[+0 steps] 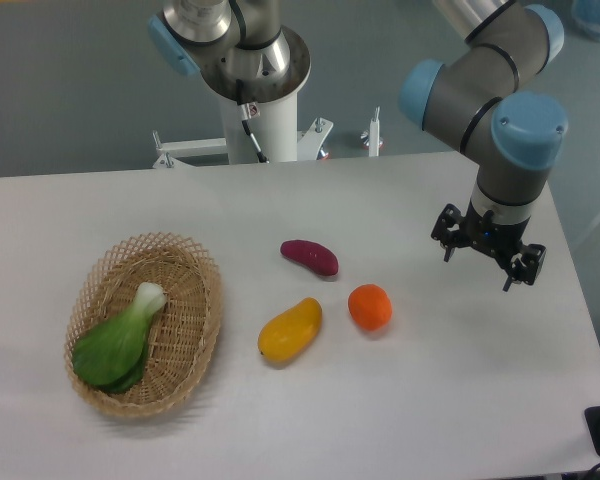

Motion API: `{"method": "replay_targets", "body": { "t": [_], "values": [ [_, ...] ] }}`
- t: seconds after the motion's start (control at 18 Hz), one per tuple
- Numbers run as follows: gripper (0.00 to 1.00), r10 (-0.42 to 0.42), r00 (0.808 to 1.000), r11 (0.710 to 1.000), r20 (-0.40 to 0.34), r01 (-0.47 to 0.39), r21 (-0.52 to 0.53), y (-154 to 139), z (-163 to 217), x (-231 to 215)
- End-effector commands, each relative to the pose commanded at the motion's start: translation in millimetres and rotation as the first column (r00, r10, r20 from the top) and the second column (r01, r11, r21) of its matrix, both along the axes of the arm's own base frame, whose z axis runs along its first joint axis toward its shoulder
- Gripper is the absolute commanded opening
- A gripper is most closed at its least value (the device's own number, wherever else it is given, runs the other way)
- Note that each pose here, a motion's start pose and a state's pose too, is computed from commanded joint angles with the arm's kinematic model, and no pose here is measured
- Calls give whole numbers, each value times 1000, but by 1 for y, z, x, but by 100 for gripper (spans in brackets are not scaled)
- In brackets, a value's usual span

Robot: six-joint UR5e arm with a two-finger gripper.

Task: Pick up the orange from the table
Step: 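Move the open gripper toward the orange and lower it above it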

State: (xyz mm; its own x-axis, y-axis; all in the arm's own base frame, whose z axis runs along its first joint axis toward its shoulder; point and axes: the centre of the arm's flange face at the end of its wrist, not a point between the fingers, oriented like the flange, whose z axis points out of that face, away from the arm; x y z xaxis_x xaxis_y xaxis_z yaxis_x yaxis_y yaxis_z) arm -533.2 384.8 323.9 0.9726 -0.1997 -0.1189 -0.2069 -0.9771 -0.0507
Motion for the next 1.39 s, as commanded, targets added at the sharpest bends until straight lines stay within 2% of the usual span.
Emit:
{"method": "replay_targets", "body": {
  "t": [0.39, 0.67, 1.06, 1.22, 1.39],
  "values": [
    [100, 3, 1000, 1000, 4, -3, 1, 2, 0, 2],
    [100, 66, 998, 998, 8, -66, 3, 5, -1, 3],
    [100, 50, 998, 999, 26, -50, -4, 18, -1, 20],
    [100, 140, 988, 990, 62, -139, -15, 20, -9, 37],
    [100, 246, 965, 969, 85, -245, -22, 25, -18, 51]
  ]
}}
